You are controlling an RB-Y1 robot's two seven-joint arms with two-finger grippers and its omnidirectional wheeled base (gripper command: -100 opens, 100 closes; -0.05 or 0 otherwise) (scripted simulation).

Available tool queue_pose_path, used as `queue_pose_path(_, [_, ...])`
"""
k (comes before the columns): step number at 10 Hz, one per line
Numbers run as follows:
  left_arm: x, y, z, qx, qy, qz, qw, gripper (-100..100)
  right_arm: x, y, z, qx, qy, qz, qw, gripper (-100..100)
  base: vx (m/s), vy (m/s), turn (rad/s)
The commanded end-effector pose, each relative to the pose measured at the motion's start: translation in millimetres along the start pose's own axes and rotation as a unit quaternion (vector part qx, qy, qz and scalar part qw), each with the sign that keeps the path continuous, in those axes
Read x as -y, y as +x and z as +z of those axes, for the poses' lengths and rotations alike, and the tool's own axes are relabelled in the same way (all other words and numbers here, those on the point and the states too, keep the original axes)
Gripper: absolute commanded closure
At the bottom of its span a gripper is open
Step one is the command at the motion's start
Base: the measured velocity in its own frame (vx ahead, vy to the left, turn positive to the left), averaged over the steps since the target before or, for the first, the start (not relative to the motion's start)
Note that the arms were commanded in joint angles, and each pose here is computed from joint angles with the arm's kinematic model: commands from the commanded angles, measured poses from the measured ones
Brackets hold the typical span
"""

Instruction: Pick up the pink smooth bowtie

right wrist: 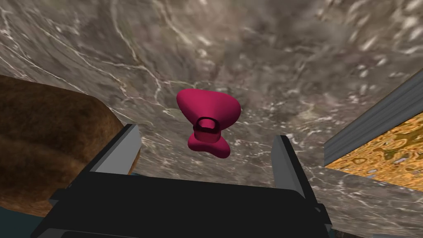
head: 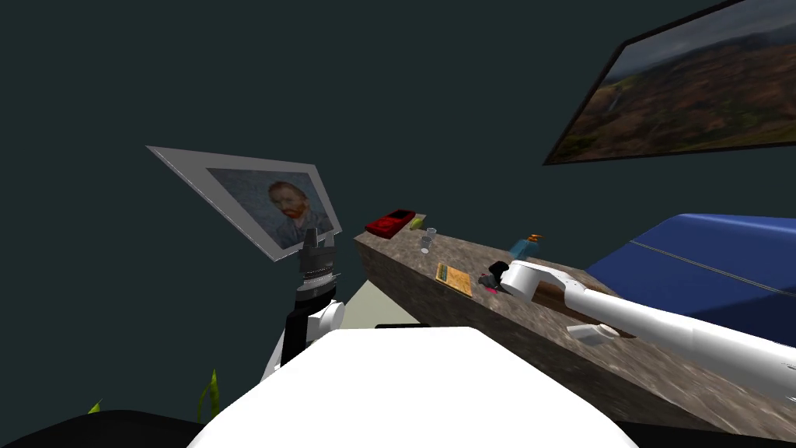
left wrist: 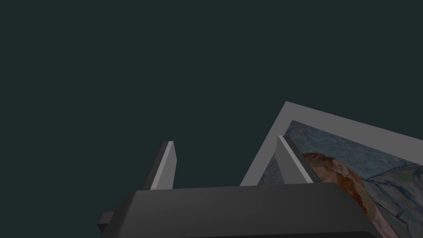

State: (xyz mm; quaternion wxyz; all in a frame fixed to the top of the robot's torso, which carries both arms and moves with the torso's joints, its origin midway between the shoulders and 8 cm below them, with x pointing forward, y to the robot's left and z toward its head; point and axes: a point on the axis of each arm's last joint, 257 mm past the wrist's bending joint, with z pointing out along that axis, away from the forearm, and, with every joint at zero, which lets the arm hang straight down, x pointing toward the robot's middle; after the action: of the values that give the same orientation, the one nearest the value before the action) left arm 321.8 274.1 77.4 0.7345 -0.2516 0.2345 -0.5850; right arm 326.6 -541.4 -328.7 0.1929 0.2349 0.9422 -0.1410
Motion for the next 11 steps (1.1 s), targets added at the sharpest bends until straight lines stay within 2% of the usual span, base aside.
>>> queue_pose_path(1, [0, 0.0, 0.0, 0.0, 0.0, 0.0, 1.0, 0, 14, 2, -0.8, -0.01, 0.021, 0.004, 0.9997, -100, 0.098, -0.002, 0.07])
queue_pose_path(2, [0, 0.0, 0.0, 0.0, 0.0, 0.0, 1.0, 0, 24, 3, -0.9, -0.016, 0.034, 0.007, 0.9993, -100, 0.031, 0.007, 0.016])
queue_pose_path(3, [0, 0.0, 0.0, 0.0, 0.0, 0.0, 1.0, 0, 17, 1, -0.8, -0.011, 0.025, 0.005, 0.9996, -100, 0.0, 0.0, 0.0])
queue_pose_path(4, [0, 0.0, 0.0, 0.0, 0.0, 0.0, 1.0, 0, 19, 1, -0.8, -0.013, 0.027, 0.005, 0.9995, 0, 0.0, 0.0, 0.0])
queue_pose_path(5, [0, 0.0, 0.0, 0.0, 0.0, 0.0, 1.0, 0, 22, 7, 9.3, -0.013, 0.028, 0.009, 0.9995, -100, -0.009, -0.011, 0.034])
queue_pose_path(7, [0, 0.0, 0.0, 0.0, 0.0, 0.0, 1.0, 0, 24, 14, 19.4, -0.015, 0.03, 0.012, 0.9994, -100, -0.013, -0.016, 0.047])
queue_pose_path(8, [0, 0.0, 0.0, 0.0, 0.0, 0.0, 1.0, 0, 23, 11, 16.3, -0.014, 0.029, 0.011, 0.9994, -100, 0.0, 0.0, 0.0])
queue_pose_path(9, [0, 0.0, 0.0, 0.0, 0.0, 0.0, 1.0, 0, 23, 11, 16.8, -0.014, 0.029, 0.011, 0.9994, 100, 0.0, 0.0, 0.0])
queue_pose_path(11, [0, 0.0, 0.0, 0.0, 0.0, 0.0, 1.0, 0, 23, 11, 16.6, -0.014, 0.029, 0.011, 0.9994, 100, 0.0, 0.0, 0.0])
